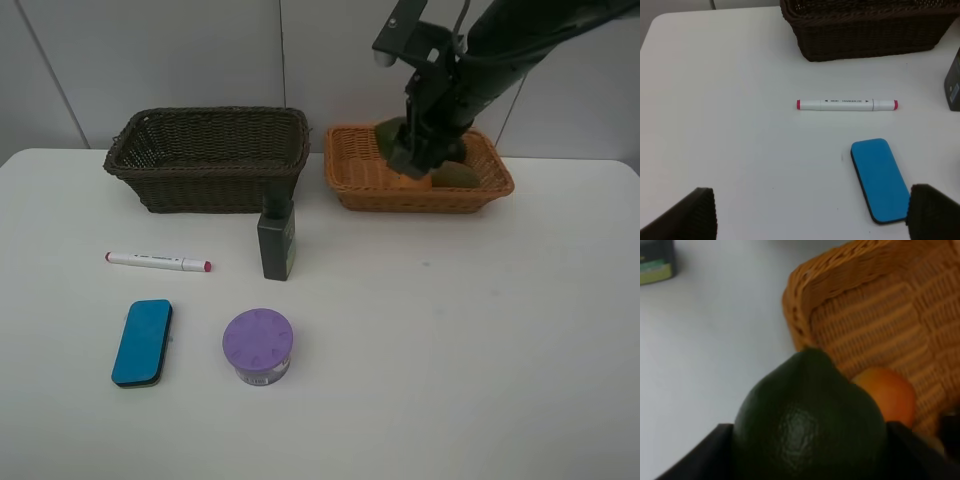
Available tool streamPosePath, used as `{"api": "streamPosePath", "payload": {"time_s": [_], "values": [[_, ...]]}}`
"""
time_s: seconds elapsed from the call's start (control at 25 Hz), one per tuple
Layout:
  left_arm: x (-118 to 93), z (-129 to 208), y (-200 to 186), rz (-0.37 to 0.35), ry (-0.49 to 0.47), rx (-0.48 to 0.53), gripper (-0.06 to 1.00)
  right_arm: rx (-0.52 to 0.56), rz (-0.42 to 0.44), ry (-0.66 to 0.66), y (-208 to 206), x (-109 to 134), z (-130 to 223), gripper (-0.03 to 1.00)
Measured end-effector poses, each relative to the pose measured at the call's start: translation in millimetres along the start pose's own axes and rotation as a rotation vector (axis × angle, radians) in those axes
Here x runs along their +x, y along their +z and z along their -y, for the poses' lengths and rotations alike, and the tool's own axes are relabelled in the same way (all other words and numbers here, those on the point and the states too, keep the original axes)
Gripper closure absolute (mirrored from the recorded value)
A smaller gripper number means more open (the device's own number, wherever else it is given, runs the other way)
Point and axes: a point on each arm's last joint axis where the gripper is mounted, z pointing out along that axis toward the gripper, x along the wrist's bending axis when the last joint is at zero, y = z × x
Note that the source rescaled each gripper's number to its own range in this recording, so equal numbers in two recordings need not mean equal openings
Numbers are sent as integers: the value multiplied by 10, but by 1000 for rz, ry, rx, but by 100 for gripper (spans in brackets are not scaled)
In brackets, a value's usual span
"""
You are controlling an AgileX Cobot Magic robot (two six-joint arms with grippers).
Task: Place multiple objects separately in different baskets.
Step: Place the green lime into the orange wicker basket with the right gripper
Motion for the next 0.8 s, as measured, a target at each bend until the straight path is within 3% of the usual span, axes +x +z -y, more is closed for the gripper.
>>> {"api": "streamPosePath", "payload": {"time_s": [0.16,0.32,0.36,0.4,0.44,0.52,0.8], "values": [[0,0,0,0,0,0,-6,-91,93,81,161,-148,-71,88],[0,0,0,0,0,0,-6,-161,130,347,447,-336,-117,88],[0,0,0,0,0,0,-6,-161,130,347,447,-336,-117,88],[0,0,0,0,0,0,-6,-195,142,502,591,-437,-115,88],[0,0,0,0,0,0,-6,-204,145,560,669,-486,-106,88],[0,0,0,0,0,0,-6,-214,150,671,800,-576,-79,88],[0,0,0,0,0,0,-6,-169,152,836,1180,-719,132,88]]}}
